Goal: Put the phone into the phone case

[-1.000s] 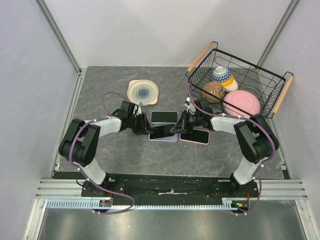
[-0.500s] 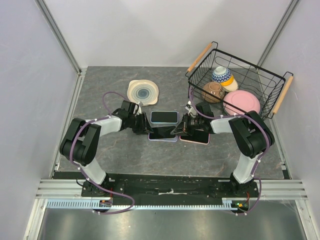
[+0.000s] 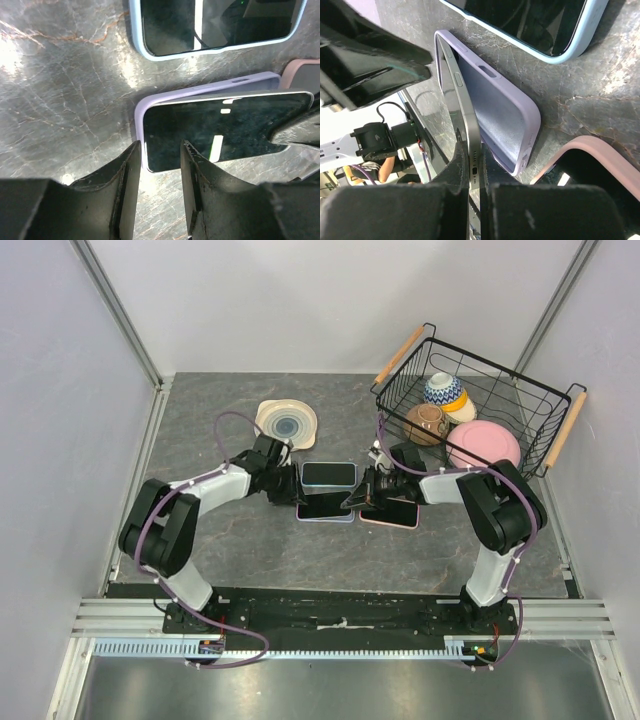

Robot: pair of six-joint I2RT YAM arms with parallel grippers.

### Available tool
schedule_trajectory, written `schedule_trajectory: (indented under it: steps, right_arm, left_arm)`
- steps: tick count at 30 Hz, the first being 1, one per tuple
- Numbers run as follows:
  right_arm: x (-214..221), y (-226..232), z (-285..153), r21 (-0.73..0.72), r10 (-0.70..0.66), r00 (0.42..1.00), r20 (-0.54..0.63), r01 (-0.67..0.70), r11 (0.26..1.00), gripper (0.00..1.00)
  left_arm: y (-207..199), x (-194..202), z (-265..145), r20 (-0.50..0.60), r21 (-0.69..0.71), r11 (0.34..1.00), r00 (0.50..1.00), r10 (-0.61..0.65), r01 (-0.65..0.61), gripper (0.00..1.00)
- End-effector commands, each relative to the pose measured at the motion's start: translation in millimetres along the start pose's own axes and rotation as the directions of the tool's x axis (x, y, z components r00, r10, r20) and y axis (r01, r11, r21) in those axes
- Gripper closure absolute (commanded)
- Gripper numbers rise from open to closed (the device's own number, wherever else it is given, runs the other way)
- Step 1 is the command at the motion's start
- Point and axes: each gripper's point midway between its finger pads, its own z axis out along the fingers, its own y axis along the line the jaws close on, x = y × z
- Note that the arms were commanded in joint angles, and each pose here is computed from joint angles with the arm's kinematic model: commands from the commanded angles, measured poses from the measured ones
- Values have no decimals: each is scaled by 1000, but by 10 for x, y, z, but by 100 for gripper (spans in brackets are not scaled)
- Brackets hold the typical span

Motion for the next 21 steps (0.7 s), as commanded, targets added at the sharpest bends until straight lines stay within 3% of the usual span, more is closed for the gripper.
schedule_trajectory:
  steps: [1,10,21]
  right_arm:
    - [353,-659,119,258,7,998,-69,11,966,100]
    - [434,-889,107,343,5,995,-99,30,939,100]
    - [488,-1092,21,467,-39,989,-142,102,878,93]
  left_arm:
    - [-212,-458,-454,173,-86,985,972,162,-149,56]
    - [-715,-527,-605,212,14,973,952,223,-231,57]
    - [-993,-125,65,41,49,957,958,283,-285,58]
